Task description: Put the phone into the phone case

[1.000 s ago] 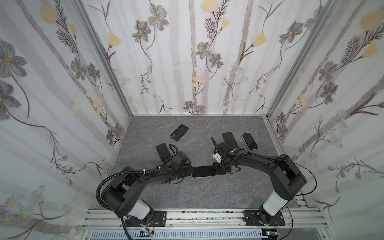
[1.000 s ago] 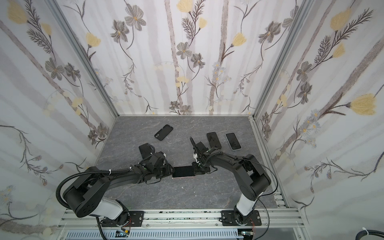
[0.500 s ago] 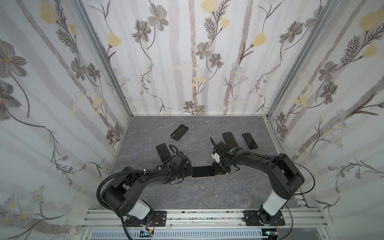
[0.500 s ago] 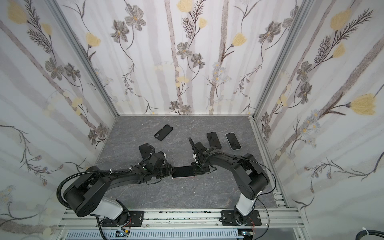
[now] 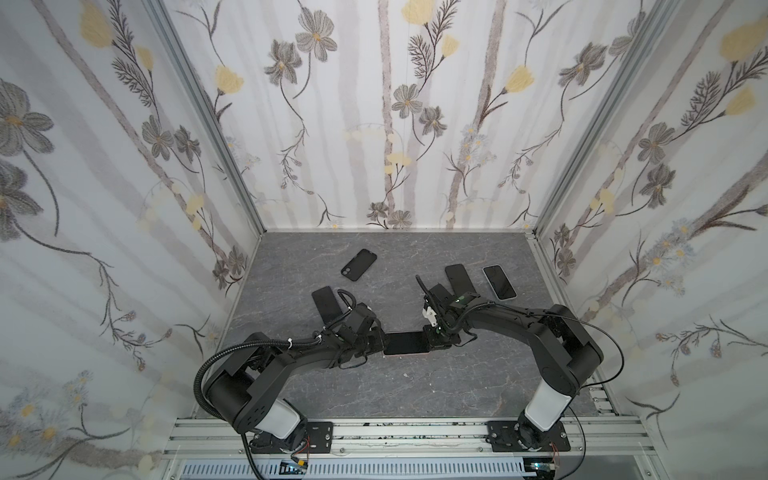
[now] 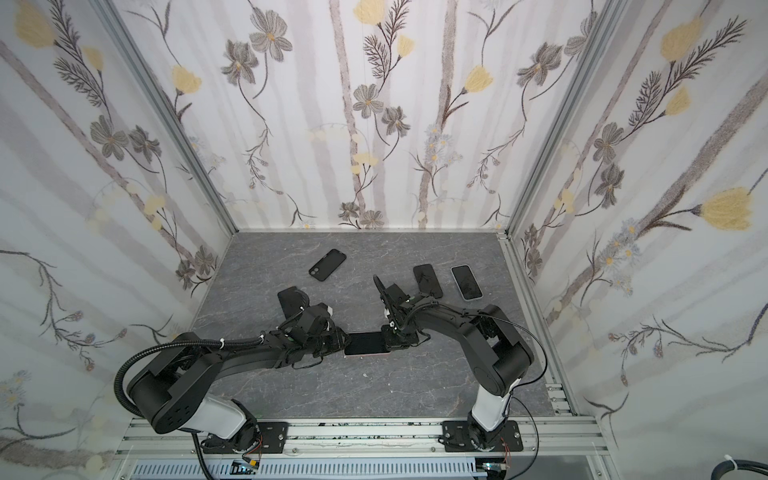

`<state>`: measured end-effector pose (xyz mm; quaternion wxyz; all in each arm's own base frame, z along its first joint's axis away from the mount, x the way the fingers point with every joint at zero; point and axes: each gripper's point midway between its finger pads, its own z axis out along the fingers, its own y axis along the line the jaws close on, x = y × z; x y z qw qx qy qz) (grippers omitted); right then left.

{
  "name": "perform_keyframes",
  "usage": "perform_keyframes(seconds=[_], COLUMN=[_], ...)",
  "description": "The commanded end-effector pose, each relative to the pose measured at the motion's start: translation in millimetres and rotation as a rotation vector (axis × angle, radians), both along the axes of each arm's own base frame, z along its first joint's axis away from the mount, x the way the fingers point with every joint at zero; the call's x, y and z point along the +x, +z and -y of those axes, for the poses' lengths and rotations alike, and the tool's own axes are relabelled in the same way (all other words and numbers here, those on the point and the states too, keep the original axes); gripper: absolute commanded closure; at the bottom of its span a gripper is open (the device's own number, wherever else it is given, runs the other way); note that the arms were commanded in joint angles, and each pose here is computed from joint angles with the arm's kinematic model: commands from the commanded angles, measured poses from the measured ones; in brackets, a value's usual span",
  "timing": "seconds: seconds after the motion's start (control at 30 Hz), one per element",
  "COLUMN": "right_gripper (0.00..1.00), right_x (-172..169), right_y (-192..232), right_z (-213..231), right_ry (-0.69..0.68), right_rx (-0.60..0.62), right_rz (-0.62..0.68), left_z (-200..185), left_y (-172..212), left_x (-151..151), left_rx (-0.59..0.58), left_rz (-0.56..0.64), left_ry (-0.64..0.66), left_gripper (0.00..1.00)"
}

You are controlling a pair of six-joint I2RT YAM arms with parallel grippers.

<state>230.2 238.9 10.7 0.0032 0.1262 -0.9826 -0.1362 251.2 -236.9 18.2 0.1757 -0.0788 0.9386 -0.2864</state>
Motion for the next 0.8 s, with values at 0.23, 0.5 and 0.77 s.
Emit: perform_keyframes(seconds=[0.23,0.5,0.77], right_gripper=[0.78,0.71,0.77], right_x=[26,49,51], right_y=[30,68,43], right_z=[9,-4,-7], right_ry=[-0.020,-0.040,-0.017], right_rx=[-0.089,0.040,0.039], right_rz=[0.152,0.217,0.155], left_z=[-21,-20,-20], left_y=[-15,0,-10], left_x=[-18,-5,-10], left_rx=[0.106,0.140,0.154], left_rz=[-0.093,-0.042,-0.077], left_ry=[0.017,0.008,-0.010], left_gripper=[0.61,0.61,0.62])
